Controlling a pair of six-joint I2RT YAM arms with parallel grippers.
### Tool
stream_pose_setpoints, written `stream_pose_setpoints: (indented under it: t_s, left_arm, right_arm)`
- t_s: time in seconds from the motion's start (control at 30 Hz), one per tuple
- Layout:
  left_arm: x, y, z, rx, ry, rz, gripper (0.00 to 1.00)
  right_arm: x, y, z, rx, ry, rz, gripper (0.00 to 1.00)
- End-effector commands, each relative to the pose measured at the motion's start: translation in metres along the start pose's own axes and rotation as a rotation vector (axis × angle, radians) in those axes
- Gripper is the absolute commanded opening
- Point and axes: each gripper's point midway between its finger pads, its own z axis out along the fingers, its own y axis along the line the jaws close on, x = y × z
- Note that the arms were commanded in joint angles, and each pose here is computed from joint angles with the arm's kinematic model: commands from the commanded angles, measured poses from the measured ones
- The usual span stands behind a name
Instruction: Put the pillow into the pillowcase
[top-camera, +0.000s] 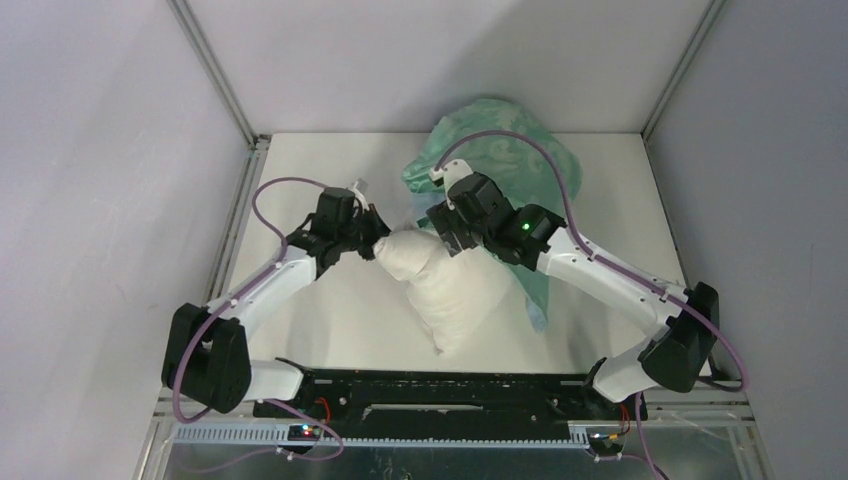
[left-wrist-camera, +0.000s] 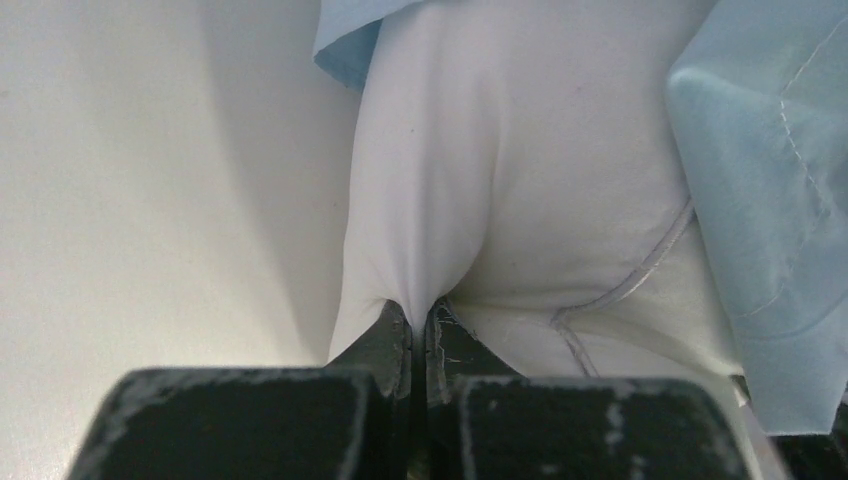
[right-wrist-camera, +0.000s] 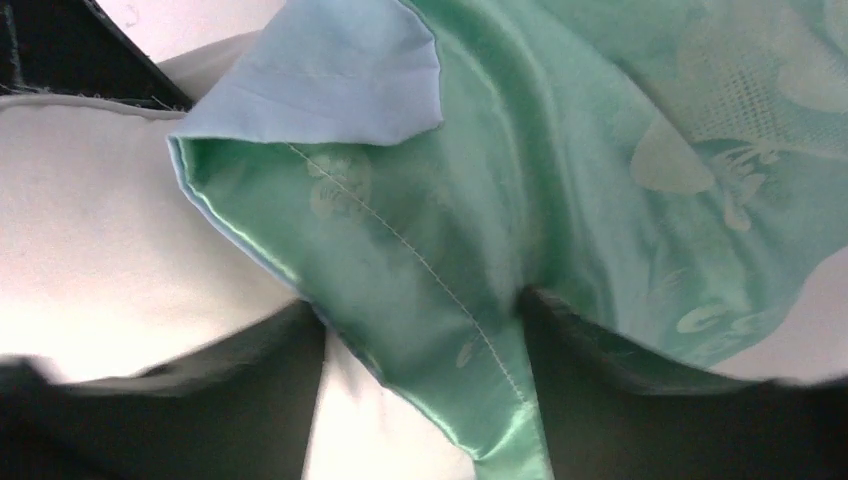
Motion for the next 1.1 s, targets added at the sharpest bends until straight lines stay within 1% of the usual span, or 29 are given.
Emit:
stream_pose_setpoints:
  t_s: [0.0,0.07,0.1,0.13,0.2,0.23,0.27,0.33,0.37,0.43,0.53,0.57,0.6,0.67,0.7,0.77,0.8,0.83,0.93,1.07]
  left_arm:
    - [-0.012,0.009,0.005,-0.020,-0.052,0.050,0.00]
    - [-0.013,0.012,0.007,-0.030,-0.059,0.049,0.00]
    - [-0.014,0.013,0.009,-0.034,-0.061,0.045,0.00]
    - [-0.016,0.014,0.013,-0.036,-0.063,0.038,0.00]
    - [-0.022,0.012,0.021,-0.031,-0.076,0.024,0.00]
    - [-0.026,0.011,0.024,-0.028,-0.081,0.014,0.00]
    - [-0.030,0.009,0.029,-0.025,-0.084,0.004,0.00]
    - [-0.038,0.005,0.036,-0.022,-0.091,-0.014,0.00]
    - [-0.042,0.002,0.038,-0.021,-0.098,-0.024,0.00]
    - [-0.051,-0.002,0.043,-0.018,-0.114,-0.041,0.00]
    - [-0.064,0.000,0.048,-0.047,-0.133,-0.048,0.00]
    - [-0.069,0.003,0.049,-0.057,-0.135,-0.053,0.00]
    - [-0.075,0.009,0.051,-0.071,-0.139,-0.064,0.00]
    - [-0.087,0.016,0.050,-0.078,-0.146,-0.073,0.00]
    - [-0.090,0.020,0.049,-0.089,-0.144,-0.073,0.00]
    - [-0.103,0.026,0.044,-0.120,-0.153,-0.064,0.01]
    - [-0.107,0.029,0.042,-0.132,-0.158,-0.057,0.04]
    - [-0.112,0.031,0.039,-0.143,-0.165,-0.053,0.10]
    - [-0.125,0.033,0.027,-0.158,-0.197,-0.043,0.25]
    - [-0.139,0.035,0.009,-0.200,-0.233,-0.008,0.52]
  right_arm:
    - [-0.020,-0.029,0.006,0.118,-0.052,0.001,0.58]
    - [-0.033,-0.022,0.000,0.107,-0.060,0.024,0.29]
    - [-0.045,-0.012,-0.006,0.083,-0.074,0.037,0.17]
    - [-0.056,0.004,-0.014,0.044,-0.088,0.049,0.02]
    - [-0.084,0.054,-0.035,-0.094,-0.121,0.076,0.00]
    - [-0.085,0.083,-0.042,-0.175,-0.109,0.071,0.00]
    - [-0.096,0.109,-0.055,-0.247,-0.133,0.076,0.00]
    - [-0.096,0.147,-0.064,-0.339,-0.130,0.064,0.00]
    - [-0.094,0.156,-0.061,-0.363,-0.119,0.070,0.00]
    - [-0.089,0.157,-0.045,-0.371,-0.094,0.097,0.00]
    - [-0.083,0.134,-0.018,-0.360,-0.063,0.155,0.00]
    - [-0.081,0.125,-0.012,-0.345,-0.057,0.167,0.05]
    - [-0.079,0.114,-0.011,-0.314,-0.055,0.174,0.15]
    - [-0.079,0.097,-0.018,-0.255,-0.076,0.160,0.44]
    - [-0.077,0.087,-0.025,-0.226,-0.095,0.151,0.61]
    - [-0.070,0.067,-0.035,-0.163,-0.115,0.127,0.78]
    - [-0.064,0.057,-0.038,-0.126,-0.115,0.121,0.85]
    - [-0.056,0.046,-0.040,-0.088,-0.108,0.118,0.88]
    - [-0.028,0.014,-0.045,0.019,-0.096,0.100,0.94]
    - [0.013,-0.001,-0.042,0.027,-0.056,0.083,0.97]
